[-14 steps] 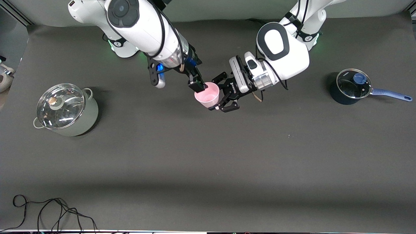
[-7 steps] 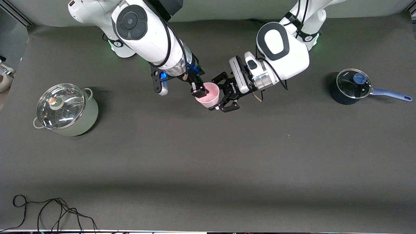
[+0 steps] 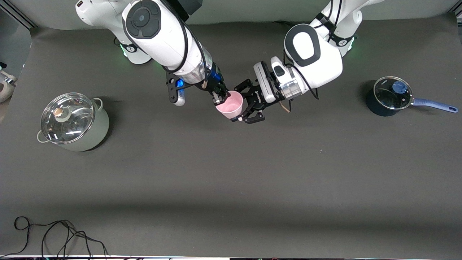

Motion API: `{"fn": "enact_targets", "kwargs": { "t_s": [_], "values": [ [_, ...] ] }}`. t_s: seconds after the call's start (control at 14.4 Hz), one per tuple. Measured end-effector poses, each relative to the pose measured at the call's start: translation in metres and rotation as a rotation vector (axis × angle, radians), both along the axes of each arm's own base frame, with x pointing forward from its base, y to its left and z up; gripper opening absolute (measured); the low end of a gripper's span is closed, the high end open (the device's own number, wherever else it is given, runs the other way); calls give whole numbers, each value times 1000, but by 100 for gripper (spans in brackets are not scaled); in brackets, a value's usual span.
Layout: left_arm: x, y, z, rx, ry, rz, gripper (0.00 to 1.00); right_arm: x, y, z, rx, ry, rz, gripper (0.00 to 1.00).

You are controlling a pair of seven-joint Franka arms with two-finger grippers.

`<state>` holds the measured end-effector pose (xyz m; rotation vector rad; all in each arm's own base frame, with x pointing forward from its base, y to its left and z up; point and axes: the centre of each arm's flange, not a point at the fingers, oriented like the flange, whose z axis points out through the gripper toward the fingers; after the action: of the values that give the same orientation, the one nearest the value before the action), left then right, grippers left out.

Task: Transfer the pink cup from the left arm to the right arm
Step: 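Grasp the cup rim with the right gripper beside the left gripper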

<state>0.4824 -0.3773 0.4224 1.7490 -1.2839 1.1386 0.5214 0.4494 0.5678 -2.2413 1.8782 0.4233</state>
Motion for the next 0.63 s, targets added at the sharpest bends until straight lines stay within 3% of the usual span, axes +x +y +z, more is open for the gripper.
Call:
{"fn": "enact_targets", "kwargs": {
  "t_s": [0.42, 0.63],
  "values": [
    [1, 1, 0, -2, 4, 4, 68, 0, 0, 1, 1, -3, 0, 3],
    [4, 5, 0, 0, 4, 17, 91, 2, -2, 5, 5, -11, -4, 3]
  ]
}}
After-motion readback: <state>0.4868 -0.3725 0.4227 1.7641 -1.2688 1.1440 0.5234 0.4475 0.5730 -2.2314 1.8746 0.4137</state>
